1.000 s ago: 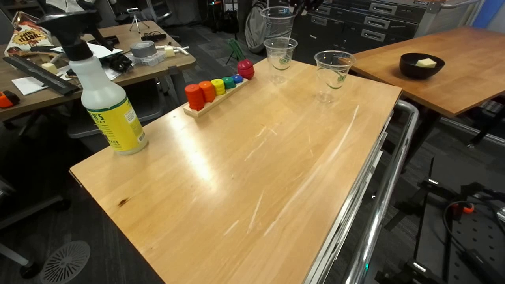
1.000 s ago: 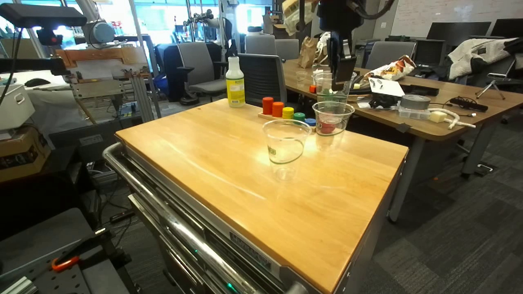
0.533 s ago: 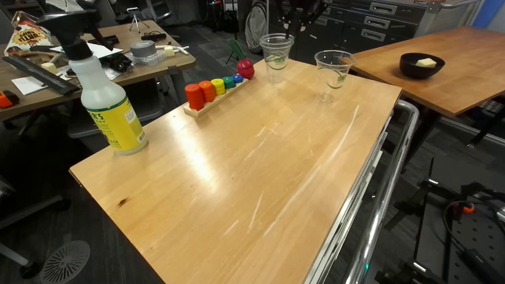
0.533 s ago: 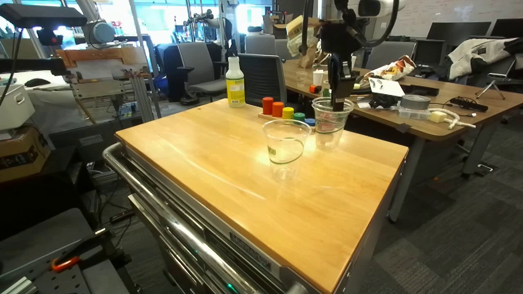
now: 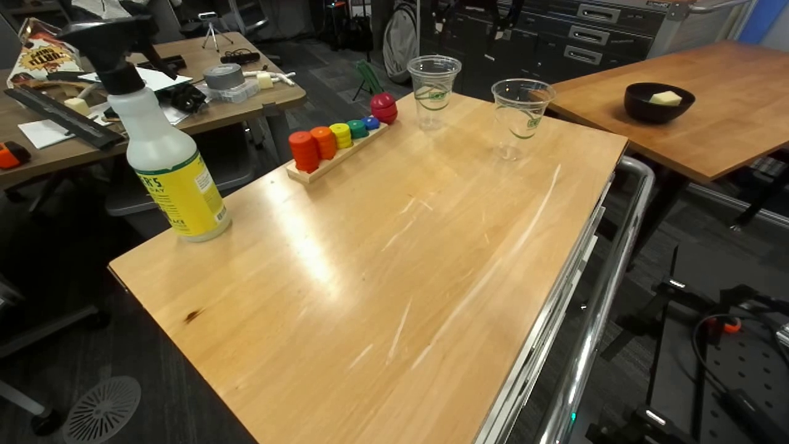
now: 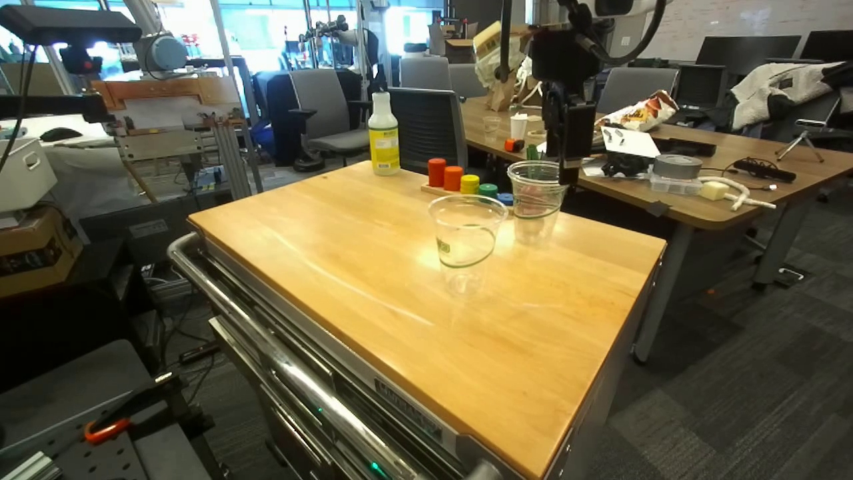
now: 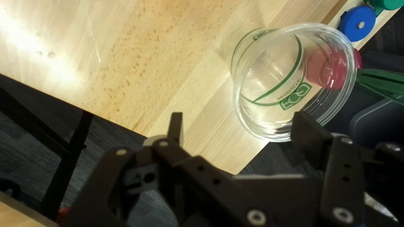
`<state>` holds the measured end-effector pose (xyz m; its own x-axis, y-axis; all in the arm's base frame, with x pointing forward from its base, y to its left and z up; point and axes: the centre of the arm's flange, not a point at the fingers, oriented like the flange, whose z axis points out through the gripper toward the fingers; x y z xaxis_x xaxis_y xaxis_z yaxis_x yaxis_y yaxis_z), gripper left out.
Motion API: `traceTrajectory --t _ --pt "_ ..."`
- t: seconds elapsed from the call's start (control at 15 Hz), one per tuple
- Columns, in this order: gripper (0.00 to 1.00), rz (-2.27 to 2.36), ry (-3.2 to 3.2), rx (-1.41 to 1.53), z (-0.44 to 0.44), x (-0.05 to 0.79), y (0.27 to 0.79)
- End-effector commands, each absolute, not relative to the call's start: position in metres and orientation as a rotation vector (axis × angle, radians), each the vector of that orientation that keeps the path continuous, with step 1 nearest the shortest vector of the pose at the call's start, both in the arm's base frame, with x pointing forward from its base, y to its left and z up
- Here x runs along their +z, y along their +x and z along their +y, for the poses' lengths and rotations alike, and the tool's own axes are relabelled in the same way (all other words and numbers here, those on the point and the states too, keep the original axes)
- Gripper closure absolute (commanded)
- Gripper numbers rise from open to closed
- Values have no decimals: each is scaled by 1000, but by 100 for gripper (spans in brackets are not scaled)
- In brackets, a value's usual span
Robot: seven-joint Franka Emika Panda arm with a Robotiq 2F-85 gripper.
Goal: Put the cups one inside the other
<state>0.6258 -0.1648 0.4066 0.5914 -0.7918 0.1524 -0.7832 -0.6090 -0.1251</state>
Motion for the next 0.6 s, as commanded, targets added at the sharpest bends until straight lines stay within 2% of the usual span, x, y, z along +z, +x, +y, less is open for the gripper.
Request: traceTrajectory --t 0.0,0.27,0.33,0.4,0.53 --pt "0 1351 -2776 -288 -158 414 634" --pt "0 1316 -2795 -254 -145 410 653" --pt "25 1310 -2806 -241 -142 408 659" --pt "26 1303 -2813 -232 -139 406 663" --pt "42 1294 -2827 -200 -135 399 670"
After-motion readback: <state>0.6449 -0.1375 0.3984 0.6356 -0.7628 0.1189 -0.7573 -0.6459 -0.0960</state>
